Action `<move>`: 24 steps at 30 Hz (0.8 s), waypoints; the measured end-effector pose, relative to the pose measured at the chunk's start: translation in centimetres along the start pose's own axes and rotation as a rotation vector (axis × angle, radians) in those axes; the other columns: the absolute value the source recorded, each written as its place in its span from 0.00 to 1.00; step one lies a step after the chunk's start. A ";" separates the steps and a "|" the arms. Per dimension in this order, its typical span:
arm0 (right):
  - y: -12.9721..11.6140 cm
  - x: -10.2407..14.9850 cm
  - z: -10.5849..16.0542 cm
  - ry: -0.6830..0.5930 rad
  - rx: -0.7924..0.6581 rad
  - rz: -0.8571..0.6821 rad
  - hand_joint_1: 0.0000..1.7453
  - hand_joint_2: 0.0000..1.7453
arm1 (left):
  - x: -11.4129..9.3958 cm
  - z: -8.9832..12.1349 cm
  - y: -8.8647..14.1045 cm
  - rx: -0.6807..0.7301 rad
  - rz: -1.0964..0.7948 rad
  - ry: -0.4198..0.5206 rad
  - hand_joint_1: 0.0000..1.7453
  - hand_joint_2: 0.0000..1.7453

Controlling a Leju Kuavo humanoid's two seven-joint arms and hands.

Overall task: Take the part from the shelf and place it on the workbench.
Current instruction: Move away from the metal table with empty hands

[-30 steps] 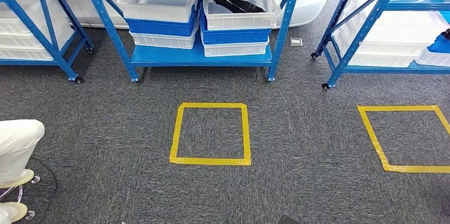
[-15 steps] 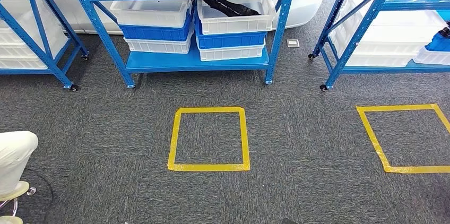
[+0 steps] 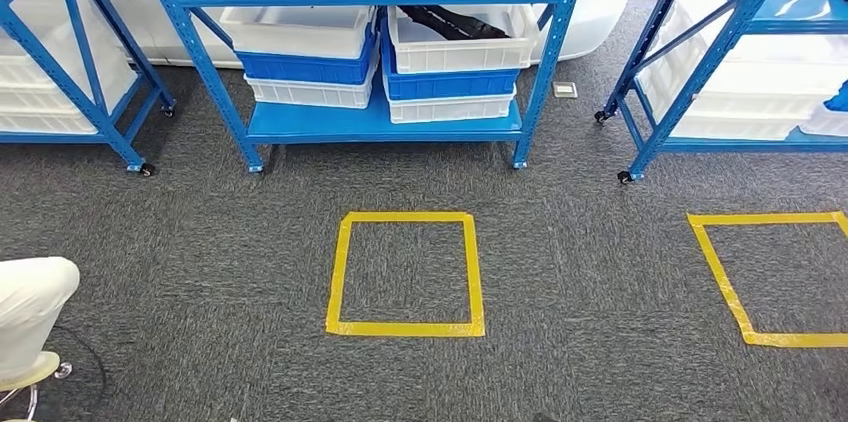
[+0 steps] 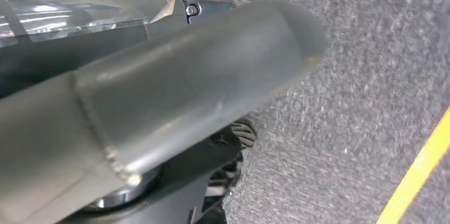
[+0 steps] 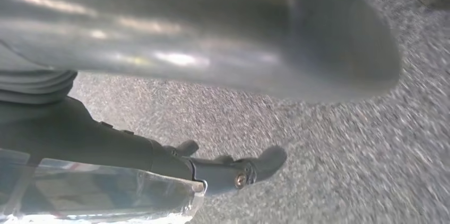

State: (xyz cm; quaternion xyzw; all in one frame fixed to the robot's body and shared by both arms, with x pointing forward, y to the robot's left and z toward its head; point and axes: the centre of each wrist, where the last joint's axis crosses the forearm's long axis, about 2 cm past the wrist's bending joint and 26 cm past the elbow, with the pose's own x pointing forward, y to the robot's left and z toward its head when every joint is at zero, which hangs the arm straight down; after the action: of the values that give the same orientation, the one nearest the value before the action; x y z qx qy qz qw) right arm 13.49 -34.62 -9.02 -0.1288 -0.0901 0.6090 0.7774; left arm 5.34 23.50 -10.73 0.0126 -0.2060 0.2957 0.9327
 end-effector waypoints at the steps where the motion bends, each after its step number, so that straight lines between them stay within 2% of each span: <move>1: 0.0 0.0 0.0 0.000 -0.001 0.000 0.00 0.00 | 0.0 0.0 0.0 0.000 0.000 0.000 0.00 0.00; 24: -0.8 0.1 0.0 0.000 -0.005 0.001 0.00 0.00 | 0.1 0.0 0.0 -0.002 -0.004 0.000 0.00 0.00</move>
State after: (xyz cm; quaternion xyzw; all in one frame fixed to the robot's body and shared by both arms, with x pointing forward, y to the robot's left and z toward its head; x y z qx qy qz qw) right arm 14.28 -34.74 -8.76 -0.1307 -0.0913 0.6093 0.7768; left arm 5.43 23.53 -10.72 0.0122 -0.2061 0.2937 0.9333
